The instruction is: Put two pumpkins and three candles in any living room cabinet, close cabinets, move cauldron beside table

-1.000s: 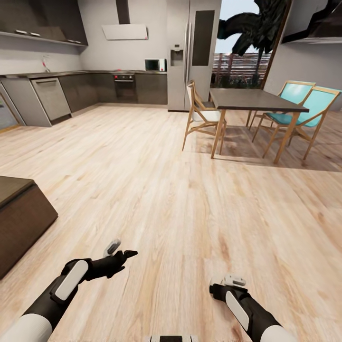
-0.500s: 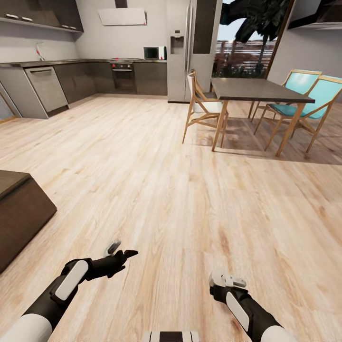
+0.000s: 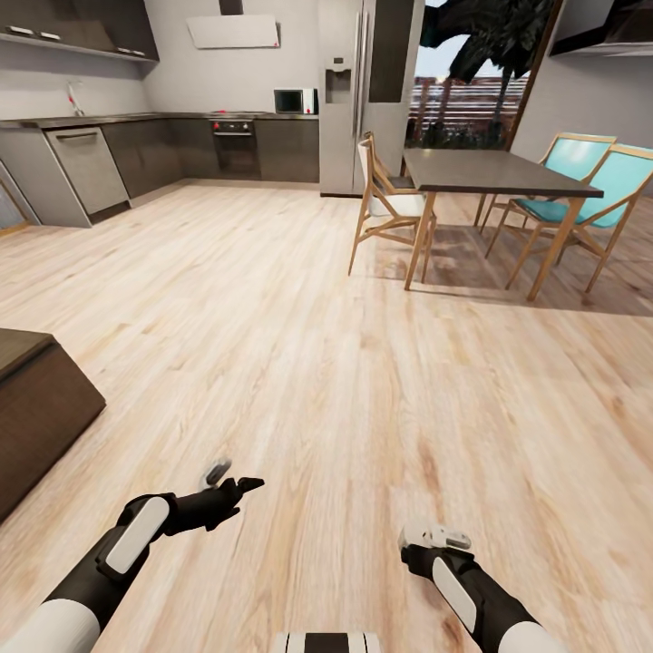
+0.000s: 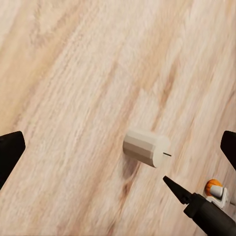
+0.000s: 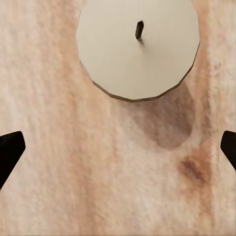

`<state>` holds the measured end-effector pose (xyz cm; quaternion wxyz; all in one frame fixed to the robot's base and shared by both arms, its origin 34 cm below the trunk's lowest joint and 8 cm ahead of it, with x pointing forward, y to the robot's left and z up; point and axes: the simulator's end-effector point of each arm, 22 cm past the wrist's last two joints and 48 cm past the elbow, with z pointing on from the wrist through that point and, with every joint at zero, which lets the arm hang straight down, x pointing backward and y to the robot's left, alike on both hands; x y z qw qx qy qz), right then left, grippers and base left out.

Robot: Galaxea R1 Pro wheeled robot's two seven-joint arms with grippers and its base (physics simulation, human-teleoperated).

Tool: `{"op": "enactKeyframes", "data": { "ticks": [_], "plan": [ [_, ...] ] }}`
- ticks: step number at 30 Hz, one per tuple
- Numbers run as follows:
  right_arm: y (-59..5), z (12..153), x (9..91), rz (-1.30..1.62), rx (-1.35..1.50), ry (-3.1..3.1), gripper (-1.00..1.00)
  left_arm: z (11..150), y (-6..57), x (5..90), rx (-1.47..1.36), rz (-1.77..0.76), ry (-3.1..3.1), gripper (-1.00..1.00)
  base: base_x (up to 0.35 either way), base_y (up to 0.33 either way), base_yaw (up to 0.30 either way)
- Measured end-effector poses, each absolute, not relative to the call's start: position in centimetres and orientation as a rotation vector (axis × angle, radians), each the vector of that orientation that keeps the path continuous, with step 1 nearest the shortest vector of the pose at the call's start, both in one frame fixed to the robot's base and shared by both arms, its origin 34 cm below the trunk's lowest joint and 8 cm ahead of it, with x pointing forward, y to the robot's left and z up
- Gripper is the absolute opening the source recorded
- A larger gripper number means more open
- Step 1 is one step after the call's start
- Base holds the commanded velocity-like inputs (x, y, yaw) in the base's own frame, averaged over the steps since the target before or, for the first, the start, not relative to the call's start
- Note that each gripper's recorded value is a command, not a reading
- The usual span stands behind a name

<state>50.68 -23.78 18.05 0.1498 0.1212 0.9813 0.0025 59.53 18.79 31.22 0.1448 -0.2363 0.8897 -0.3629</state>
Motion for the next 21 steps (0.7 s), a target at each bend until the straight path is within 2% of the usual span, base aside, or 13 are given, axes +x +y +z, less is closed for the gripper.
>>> {"op": "enactKeyframes", "data": {
  "ticks": [8,21],
  "plan": [
    [-23.79,18.06,50.68,0.007,0.348,2.819,1.0,31.2,18.56,59.49,-0.675,-1.046,2.566,1.0,0.095,-0.111,0.0],
    [-23.66,18.07,50.68,0.01,0.348,2.819,1.0,31.18,18.52,59.45,-0.674,-1.046,2.567,1.0,0.139,-0.008,0.0]
  ]
}}
